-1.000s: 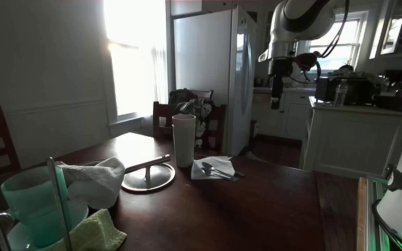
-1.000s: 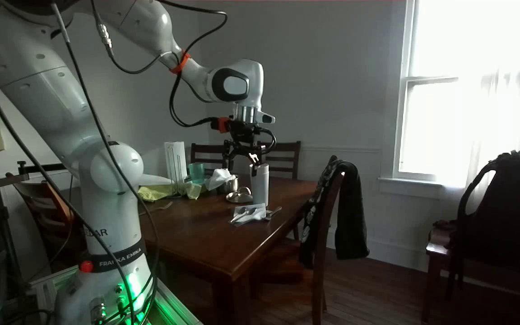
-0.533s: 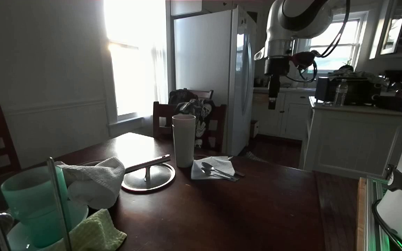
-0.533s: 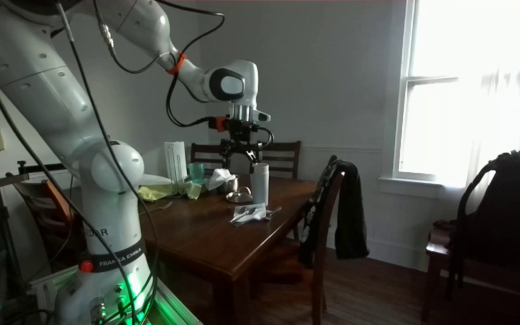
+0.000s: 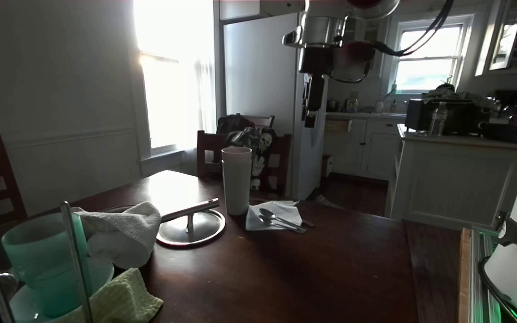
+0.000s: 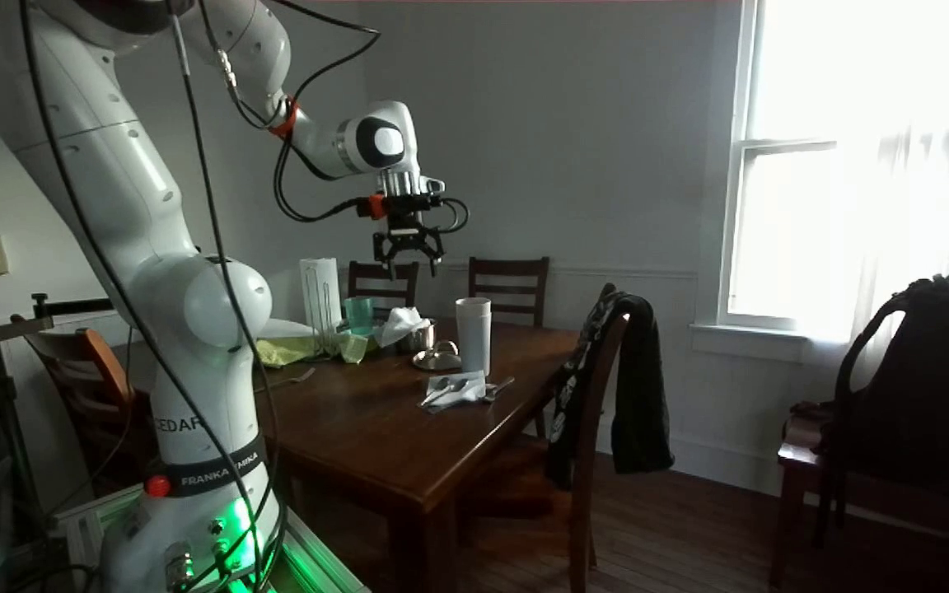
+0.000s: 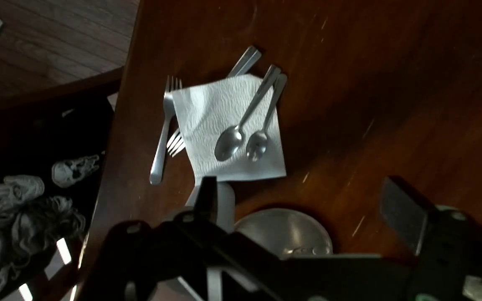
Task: Unstack the cups
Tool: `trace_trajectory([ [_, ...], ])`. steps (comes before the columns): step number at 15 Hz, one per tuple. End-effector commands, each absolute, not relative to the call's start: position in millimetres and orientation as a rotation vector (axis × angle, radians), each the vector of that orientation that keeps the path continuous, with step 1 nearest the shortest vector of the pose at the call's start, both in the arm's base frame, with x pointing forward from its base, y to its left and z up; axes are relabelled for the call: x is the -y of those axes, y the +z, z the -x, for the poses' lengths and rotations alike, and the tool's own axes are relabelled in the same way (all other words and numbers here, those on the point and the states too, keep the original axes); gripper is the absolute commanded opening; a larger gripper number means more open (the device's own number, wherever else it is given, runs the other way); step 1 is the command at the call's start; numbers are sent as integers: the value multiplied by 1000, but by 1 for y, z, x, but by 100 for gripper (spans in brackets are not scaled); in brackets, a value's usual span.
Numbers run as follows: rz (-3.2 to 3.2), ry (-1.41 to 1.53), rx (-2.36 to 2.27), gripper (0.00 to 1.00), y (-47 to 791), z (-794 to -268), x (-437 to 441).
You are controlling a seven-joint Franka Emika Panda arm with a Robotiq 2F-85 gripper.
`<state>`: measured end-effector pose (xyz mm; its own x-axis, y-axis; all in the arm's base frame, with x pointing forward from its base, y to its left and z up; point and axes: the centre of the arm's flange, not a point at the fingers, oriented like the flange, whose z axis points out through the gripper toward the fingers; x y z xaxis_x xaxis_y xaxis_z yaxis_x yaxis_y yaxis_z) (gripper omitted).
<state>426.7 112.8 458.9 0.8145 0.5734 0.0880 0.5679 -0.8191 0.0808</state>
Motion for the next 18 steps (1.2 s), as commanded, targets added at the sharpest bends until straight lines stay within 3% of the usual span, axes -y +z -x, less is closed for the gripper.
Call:
trace_trajectory([
  [1, -2887, 204, -1013, 100, 472, -488, -126],
  [10, -2885, 236, -1079, 99, 412, -571, -148],
  [15, -2870, 293, -1090, 53, 383, -595, -156],
  [18, -2839, 332, -1115, 45, 376, -602, -161],
])
